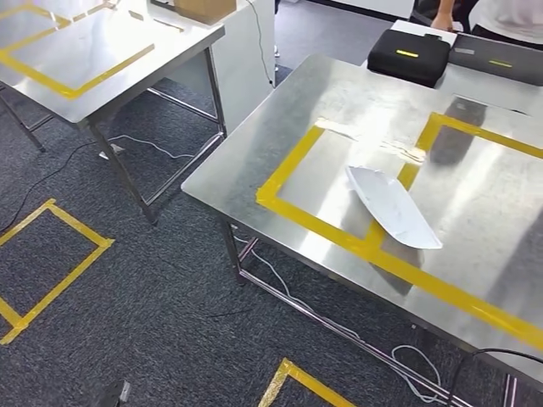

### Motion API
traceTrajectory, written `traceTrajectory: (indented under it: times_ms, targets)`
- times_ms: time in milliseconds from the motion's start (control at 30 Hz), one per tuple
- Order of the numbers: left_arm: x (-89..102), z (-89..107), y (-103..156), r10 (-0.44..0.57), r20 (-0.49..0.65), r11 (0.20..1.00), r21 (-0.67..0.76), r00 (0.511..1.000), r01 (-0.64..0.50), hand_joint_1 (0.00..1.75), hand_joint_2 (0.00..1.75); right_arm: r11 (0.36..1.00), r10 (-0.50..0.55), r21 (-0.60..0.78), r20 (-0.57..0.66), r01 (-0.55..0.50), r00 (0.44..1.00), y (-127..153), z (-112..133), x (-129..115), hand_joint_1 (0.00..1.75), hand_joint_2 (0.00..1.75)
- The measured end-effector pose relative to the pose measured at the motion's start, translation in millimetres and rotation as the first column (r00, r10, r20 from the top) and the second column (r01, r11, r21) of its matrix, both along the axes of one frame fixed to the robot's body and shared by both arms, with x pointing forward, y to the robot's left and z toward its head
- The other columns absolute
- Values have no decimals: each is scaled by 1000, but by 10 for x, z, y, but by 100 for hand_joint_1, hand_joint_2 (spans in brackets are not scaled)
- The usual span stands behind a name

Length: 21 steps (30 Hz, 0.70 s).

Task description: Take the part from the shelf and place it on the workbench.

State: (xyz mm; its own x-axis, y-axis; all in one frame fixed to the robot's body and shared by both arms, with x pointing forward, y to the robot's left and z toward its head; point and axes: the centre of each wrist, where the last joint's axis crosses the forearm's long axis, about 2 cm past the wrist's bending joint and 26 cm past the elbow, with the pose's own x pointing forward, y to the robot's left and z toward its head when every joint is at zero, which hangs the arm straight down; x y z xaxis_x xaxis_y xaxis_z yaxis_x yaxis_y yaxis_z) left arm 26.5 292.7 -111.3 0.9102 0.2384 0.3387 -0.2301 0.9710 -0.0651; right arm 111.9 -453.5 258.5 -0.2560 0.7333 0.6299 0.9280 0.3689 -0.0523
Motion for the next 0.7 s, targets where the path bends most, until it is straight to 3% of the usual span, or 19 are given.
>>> traceTrajectory:
  times_ms: [700]
  targets:
    - [19,2,27,2,0,1000,4,1000,-2,0,175,1000,-5,-6,-22,5,1000,14,22,71,175,175]
